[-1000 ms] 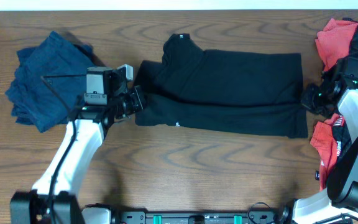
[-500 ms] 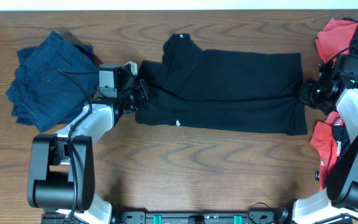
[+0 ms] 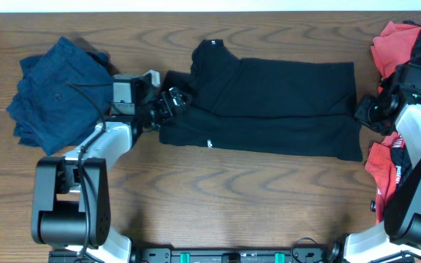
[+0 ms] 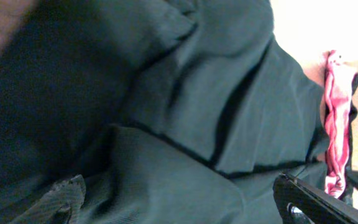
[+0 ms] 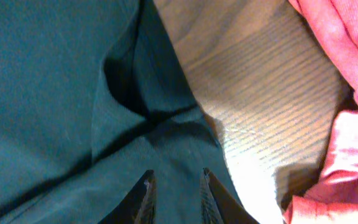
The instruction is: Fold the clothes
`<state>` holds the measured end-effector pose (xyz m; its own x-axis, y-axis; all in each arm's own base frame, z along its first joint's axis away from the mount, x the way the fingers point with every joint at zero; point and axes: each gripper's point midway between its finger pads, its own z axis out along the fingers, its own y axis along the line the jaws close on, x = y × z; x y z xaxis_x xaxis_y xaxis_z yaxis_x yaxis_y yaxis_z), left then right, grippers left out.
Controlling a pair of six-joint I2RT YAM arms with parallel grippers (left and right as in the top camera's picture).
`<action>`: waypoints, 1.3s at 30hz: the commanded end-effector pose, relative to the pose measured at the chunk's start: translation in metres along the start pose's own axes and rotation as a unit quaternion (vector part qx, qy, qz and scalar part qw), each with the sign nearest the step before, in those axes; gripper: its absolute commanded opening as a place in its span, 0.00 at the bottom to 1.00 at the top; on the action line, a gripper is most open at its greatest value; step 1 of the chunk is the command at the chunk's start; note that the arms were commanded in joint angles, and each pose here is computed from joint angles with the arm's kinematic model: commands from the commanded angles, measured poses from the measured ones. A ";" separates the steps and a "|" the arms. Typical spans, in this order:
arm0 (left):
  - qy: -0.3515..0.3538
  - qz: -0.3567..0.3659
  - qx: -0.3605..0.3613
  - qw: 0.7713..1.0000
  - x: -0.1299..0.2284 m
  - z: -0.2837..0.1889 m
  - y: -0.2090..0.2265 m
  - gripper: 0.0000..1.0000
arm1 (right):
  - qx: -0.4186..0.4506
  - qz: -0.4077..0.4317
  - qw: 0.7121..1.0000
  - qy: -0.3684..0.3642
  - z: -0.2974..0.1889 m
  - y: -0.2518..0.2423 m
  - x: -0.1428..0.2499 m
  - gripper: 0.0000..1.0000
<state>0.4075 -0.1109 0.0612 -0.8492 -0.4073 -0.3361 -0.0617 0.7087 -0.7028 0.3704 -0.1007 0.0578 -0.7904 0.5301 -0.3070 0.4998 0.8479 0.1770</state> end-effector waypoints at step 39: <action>0.043 -0.038 -0.081 0.995 0.021 -0.012 0.055 0.78 | -0.006 -0.093 0.994 0.063 0.024 0.009 0.098 0.21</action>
<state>0.3814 -0.0742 0.0324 -0.8730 -0.4301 -0.2302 -0.2052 0.7519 -0.6266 0.3110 -0.0423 0.0127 -0.9081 0.3569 -0.2190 0.3307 0.9321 0.1478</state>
